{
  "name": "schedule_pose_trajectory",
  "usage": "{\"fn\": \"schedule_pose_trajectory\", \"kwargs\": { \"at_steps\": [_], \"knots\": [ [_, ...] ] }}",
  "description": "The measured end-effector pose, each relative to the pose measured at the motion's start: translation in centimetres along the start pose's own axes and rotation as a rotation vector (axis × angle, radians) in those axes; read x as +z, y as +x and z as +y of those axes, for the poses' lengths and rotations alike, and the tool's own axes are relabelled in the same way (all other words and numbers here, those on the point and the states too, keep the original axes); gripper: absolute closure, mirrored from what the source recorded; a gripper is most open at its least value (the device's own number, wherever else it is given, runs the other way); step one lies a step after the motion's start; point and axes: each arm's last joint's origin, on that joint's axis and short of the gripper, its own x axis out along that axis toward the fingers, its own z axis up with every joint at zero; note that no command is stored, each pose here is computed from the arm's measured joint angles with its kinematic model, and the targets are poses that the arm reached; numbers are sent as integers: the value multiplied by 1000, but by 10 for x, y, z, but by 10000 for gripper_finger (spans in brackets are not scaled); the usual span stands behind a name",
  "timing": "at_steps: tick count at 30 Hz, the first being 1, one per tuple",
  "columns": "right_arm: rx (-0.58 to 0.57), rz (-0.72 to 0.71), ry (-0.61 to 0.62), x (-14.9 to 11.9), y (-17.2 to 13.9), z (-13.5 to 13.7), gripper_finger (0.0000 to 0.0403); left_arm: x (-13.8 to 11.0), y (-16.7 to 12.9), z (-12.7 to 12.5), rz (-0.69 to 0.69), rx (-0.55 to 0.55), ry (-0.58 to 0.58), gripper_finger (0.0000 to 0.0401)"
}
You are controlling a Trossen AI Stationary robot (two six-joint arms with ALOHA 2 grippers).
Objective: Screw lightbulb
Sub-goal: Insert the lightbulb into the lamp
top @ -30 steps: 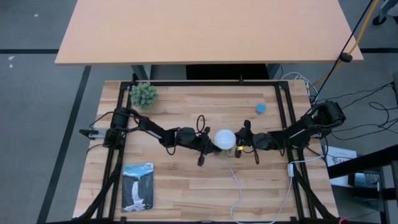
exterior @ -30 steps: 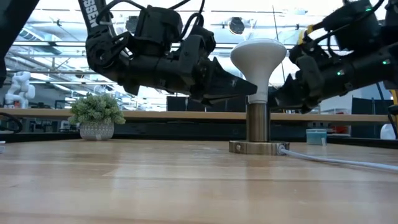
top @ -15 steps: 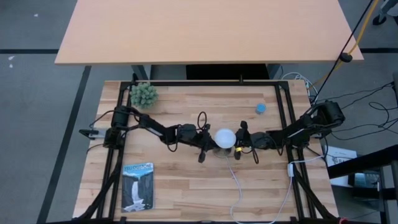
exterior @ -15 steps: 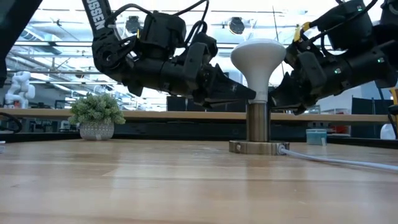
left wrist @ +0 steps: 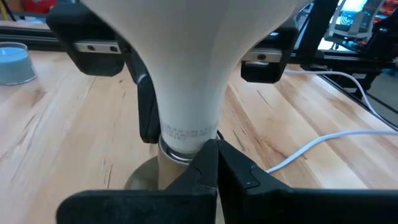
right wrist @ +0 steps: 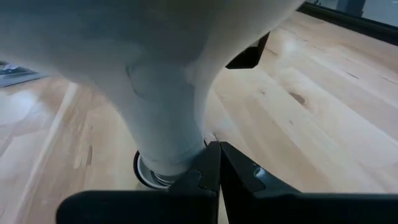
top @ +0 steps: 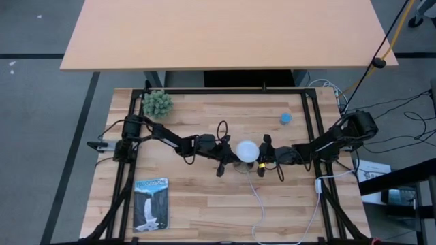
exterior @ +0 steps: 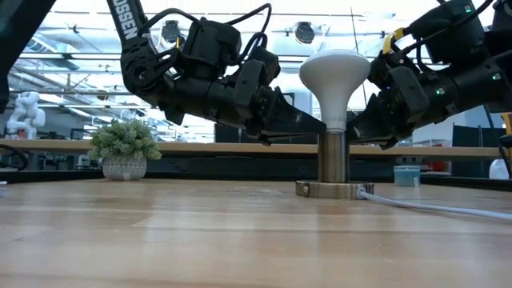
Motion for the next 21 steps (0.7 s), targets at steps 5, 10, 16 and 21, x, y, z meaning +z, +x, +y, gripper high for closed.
{"fn": "schedule_pose_trajectory", "kwargs": {
  "at_steps": [5,10,16,21],
  "knots": [
    [-28,-11,0,1,-1,-1,403,0,0,0,1,-4,-1,401],
    [-34,-12,0,1,-1,0,403,0,0,1,1,-1,-1,401],
    [-83,-31,-13,0,-3,2,403,0,0,1,1,-1,-2,401],
    [-78,-30,-22,-1,-4,5,403,0,-1,3,1,3,-3,401]
  ]
}}
